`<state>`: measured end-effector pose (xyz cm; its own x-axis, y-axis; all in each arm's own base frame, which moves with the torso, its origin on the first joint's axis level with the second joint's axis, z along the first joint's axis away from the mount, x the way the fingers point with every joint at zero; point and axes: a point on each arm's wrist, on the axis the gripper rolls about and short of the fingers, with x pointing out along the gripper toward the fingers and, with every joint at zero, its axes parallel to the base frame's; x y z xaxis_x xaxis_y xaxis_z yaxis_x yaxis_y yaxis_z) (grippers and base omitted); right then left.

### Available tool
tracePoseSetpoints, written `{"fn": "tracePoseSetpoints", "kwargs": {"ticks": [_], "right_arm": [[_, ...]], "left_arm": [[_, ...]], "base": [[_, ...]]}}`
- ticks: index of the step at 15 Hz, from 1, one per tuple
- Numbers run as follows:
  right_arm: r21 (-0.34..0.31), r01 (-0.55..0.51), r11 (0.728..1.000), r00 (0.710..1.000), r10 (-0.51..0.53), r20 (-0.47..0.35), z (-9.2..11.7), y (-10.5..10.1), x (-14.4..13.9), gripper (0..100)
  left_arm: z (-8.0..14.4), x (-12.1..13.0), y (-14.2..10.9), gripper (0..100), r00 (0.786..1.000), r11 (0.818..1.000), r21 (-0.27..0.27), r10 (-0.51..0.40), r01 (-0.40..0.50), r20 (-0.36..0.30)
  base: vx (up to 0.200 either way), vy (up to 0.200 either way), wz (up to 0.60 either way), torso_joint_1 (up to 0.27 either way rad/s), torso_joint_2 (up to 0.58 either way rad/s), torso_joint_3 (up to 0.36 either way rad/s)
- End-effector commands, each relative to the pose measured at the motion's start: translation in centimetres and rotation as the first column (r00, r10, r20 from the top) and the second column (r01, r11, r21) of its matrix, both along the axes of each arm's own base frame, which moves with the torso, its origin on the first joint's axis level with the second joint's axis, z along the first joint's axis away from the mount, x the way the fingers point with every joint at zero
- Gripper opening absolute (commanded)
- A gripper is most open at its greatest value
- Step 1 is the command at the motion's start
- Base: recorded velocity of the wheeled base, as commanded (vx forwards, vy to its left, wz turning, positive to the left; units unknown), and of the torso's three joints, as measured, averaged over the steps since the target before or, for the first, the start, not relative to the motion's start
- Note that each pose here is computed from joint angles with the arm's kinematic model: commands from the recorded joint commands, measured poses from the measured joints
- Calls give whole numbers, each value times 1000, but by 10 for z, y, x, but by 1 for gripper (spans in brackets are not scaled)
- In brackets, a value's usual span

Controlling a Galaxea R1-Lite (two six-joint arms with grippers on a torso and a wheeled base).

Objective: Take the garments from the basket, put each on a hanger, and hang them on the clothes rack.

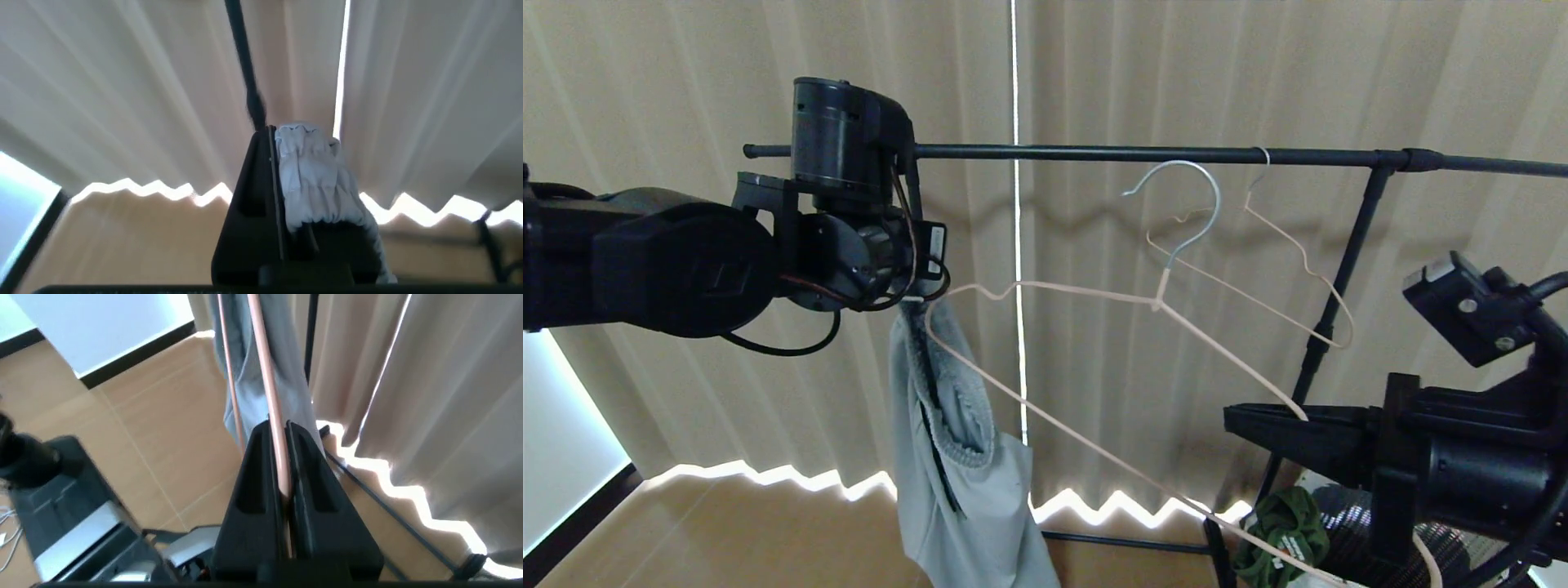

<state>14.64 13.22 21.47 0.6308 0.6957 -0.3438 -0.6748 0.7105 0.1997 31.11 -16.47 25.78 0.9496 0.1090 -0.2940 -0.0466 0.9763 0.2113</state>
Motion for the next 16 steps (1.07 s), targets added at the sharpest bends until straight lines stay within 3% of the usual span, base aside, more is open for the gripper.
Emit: {"fn": "tracePoseSetpoints", "kwargs": {"ticks": [1, 5, 9, 16], "right_arm": [[-41, 24, 999, 999, -26, -31, -12, 16, 19, 0], [-33, 80, 996, 994, -82, -76, -14, 34, 39, 0], [-25, 93, 995, 988, -95, -122, -20, 54, 34, 0], [16, 225, 974, 960, -219, -172, -23, 89, 55, 0]], "left_arm": [[4, -3, 2, 0, 1000, 1000, 17, -1, 1, -21], [6, -5, 2, 0, 1000, 1000, 16, 0, 0, -31], [8, -11, 6, 0, 999, 1000, 3, 6, -6, -38], [9, -40, 22, 0, 999, 1000, 7, 8, -8, -52]], "base": [[0, 0, 0, 0, 0, 0], [0, 0, 0, 0, 0, 0], [0, 0, 0, 0, 0, 0], [0, 0, 0, 0, 0, 0]]}}
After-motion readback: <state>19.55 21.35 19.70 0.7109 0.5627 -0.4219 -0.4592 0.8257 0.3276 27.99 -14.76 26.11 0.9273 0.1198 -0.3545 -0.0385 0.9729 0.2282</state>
